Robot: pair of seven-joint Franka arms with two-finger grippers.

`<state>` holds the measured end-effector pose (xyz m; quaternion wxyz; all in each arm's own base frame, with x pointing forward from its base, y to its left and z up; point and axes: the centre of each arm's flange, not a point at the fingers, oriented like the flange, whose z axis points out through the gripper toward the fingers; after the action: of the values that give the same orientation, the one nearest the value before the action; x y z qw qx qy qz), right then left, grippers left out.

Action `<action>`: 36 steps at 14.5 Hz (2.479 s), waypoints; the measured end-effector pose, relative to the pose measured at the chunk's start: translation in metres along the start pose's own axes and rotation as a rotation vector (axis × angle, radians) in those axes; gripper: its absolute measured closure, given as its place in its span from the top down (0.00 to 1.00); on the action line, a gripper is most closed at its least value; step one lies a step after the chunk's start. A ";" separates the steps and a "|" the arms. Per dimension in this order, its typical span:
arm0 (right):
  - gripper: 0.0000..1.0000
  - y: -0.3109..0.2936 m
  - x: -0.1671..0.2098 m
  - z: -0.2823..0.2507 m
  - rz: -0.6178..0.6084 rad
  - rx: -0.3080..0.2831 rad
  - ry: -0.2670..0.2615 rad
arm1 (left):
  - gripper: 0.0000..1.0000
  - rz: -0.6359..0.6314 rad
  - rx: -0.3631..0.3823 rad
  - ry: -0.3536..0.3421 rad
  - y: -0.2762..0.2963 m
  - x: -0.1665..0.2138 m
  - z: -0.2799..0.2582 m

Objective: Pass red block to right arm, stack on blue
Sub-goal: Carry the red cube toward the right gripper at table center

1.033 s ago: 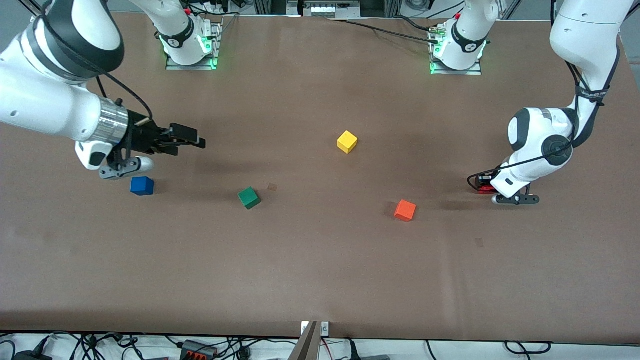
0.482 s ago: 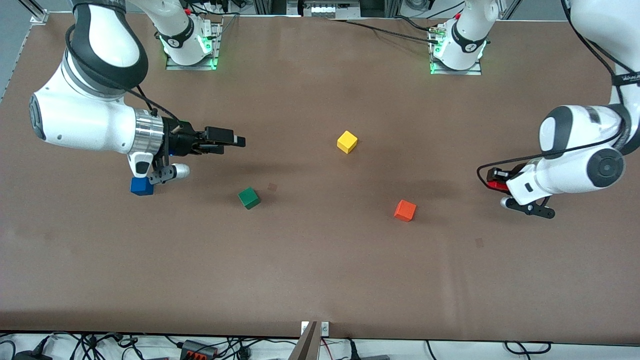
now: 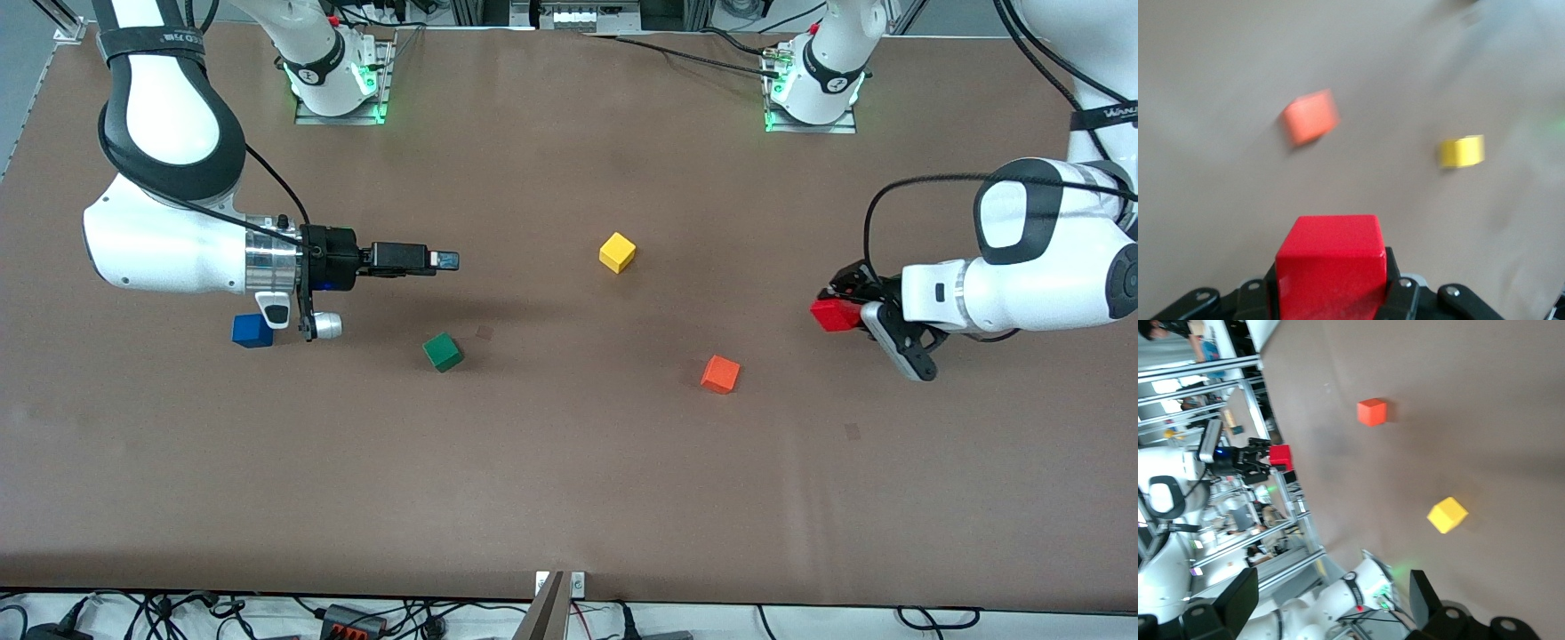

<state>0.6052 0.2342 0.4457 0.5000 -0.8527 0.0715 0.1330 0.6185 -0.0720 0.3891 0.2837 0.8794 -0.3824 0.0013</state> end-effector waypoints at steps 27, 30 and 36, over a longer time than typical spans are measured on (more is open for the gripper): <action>1.00 0.045 0.061 0.030 0.026 0.450 -0.133 | 0.56 0.395 -0.141 1.074 0.223 0.179 0.189; 1.00 0.042 0.072 0.037 0.068 0.447 -0.151 | 0.56 0.406 -0.152 1.086 0.229 0.190 0.191; 1.00 0.034 0.071 0.055 0.143 0.439 -0.234 | 0.56 0.397 -0.164 1.086 0.226 0.198 0.205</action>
<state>0.6558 0.2668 0.3707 0.6673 -0.6953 0.1004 0.2473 0.5627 -0.4311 0.3726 0.5006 0.6394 -0.3387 0.4753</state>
